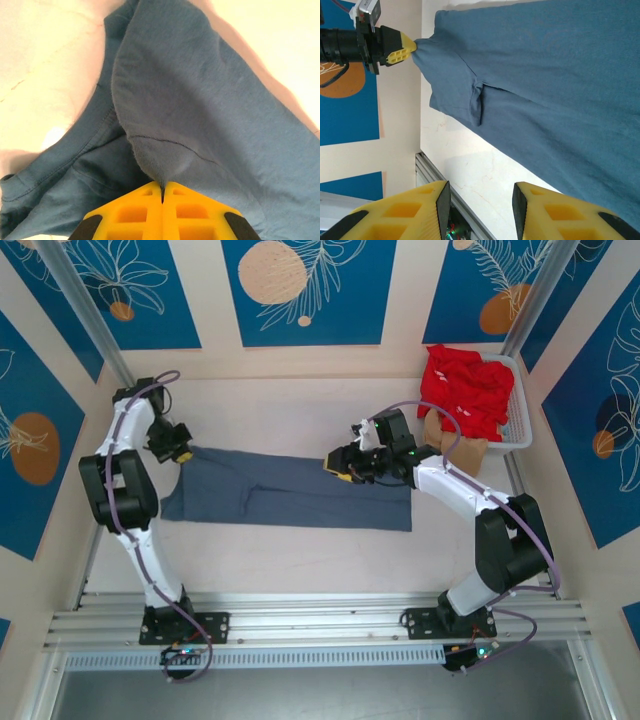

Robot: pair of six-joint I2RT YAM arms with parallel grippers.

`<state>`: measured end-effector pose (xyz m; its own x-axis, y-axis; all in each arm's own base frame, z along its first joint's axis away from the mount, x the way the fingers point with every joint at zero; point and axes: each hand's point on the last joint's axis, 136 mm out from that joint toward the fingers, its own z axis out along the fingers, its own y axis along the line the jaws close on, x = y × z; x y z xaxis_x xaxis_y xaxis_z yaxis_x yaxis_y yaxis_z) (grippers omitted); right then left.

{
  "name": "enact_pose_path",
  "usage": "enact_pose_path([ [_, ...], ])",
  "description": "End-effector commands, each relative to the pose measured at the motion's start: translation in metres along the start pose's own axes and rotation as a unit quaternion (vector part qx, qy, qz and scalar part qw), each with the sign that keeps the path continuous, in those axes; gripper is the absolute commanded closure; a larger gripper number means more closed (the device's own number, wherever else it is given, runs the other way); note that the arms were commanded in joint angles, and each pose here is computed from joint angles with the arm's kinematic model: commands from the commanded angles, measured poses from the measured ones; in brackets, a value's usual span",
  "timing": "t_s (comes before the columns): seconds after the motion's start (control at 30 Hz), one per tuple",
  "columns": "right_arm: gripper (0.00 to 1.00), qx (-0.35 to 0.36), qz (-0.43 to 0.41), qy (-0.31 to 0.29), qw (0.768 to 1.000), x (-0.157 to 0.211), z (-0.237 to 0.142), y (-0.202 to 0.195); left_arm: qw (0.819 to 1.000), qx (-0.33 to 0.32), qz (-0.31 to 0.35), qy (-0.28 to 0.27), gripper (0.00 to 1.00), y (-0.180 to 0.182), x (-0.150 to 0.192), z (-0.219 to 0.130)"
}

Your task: Fold and stack the t-shirts

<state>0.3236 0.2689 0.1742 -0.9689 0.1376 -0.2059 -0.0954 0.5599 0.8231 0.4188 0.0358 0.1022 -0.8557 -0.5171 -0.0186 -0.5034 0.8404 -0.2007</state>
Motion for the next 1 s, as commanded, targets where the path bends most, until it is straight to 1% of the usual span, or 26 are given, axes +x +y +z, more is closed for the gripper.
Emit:
enact_pose_path([
  [0.0, 0.6, -0.001, -0.003, 0.007, 1.0, 0.005, -0.004, 0.001, 0.999, -0.03, 0.007, 0.03, 1.0, 0.005, 0.005, 0.004],
  [0.17, 0.6, 0.002, 0.0, 0.009, 1.0, 0.009, -0.005, -0.001, 0.998, -0.056, 0.02, 0.015, 1.0, 0.009, -0.012, 0.018],
  [0.4, 0.6, 0.014, 0.004, 0.014, 1.0, 0.018, -0.004, -0.007, 0.998, -0.054, 0.021, 0.001, 0.99, 0.007, -0.031, 0.044],
  [0.47, 0.6, 0.026, 0.007, 0.013, 1.0, 0.02, -0.004, -0.014, 0.998, -0.052, 0.023, -0.002, 0.89, 0.004, -0.033, 0.049],
  [0.53, 0.6, 0.044, 0.015, 0.007, 0.999, 0.019, -0.007, -0.023, 0.998, -0.061, 0.027, -0.022, 0.71, 0.003, -0.037, 0.041],
  [0.6, 0.61, 0.072, 0.021, -0.008, 0.997, 0.015, -0.012, -0.035, 0.994, -0.085, 0.032, -0.06, 0.6, 0.004, -0.04, 0.019],
  [0.67, 0.62, 0.122, 0.038, -0.021, 0.992, 0.008, -0.021, -0.056, 0.988, -0.106, 0.033, -0.112, 0.54, 0.003, -0.039, -0.011],
  [0.7, 0.63, 0.146, 0.05, -0.024, 0.988, 0.005, -0.026, -0.067, 0.985, -0.105, 0.025, -0.133, 0.52, 0.002, -0.032, -0.026],
  [0.73, 0.64, 0.17, 0.063, -0.028, 0.983, 0.001, -0.031, -0.08, 0.985, -0.09, 0.013, -0.144, 0.52, -0.001, -0.023, -0.036],
  [0.8, 0.66, 0.199, 0.081, -0.03, 0.976, -0.007, -0.039, -0.1, 0.991, -0.047, -0.013, -0.126, 0.55, -0.011, 0.005, -0.036],
  [0.87, 0.66, 0.223, 0.088, -0.031, 0.97, -0.014, -0.043, -0.115, 0.995, -0.008, -0.045, -0.085, 0.6, -0.021, 0.041, -0.019],
  [0.93, 0.66, 0.251, 0.094, -0.025, 0.963, -0.022, -0.046, -0.133, 0.995, 0.028, -0.086, -0.04, 0.66, -0.031, 0.079, 0.006],
  [0.97, 0.66, 0.263, 0.099, -0.019, 0.96, -0.024, -0.046, -0.14, 0.994, 0.042, -0.101, -0.025, 0.68, -0.035, 0.091, 0.016],
])
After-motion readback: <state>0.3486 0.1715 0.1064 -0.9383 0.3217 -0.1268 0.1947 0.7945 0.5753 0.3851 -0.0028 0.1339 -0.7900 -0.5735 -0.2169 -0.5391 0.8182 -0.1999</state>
